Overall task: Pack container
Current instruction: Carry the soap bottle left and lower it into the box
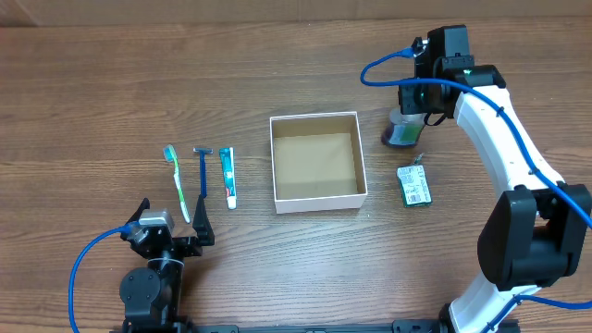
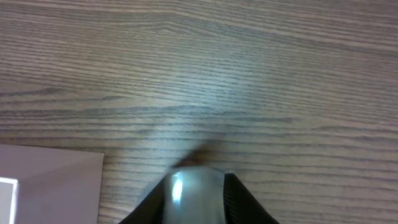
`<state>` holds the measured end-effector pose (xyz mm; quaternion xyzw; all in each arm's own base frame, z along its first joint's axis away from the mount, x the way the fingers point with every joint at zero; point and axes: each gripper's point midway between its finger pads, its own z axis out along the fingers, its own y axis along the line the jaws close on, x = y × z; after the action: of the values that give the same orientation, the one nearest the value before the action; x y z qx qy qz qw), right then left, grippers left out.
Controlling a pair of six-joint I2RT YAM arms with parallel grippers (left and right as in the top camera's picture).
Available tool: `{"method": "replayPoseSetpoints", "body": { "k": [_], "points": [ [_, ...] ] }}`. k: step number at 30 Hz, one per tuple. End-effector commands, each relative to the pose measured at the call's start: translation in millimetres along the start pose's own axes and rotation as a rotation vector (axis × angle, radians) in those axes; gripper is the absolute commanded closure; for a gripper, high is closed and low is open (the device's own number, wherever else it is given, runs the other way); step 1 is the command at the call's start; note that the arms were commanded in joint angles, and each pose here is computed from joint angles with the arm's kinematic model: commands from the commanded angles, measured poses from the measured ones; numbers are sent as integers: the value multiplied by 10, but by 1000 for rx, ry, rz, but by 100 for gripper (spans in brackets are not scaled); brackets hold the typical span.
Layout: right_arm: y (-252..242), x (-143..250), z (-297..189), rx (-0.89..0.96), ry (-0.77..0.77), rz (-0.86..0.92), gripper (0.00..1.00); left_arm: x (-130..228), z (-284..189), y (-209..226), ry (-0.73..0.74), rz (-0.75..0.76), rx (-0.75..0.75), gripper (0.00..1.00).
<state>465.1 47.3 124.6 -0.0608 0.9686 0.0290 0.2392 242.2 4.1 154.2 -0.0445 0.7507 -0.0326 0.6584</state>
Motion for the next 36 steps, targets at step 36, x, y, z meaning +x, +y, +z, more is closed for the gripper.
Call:
{"method": "replayPoseSetpoints", "body": {
  "k": [36],
  "points": [
    [1893, -174, -1012, -39, -245, -165, 78, 4, 0, -1, -5, -17, -1, 0]
  ]
}}
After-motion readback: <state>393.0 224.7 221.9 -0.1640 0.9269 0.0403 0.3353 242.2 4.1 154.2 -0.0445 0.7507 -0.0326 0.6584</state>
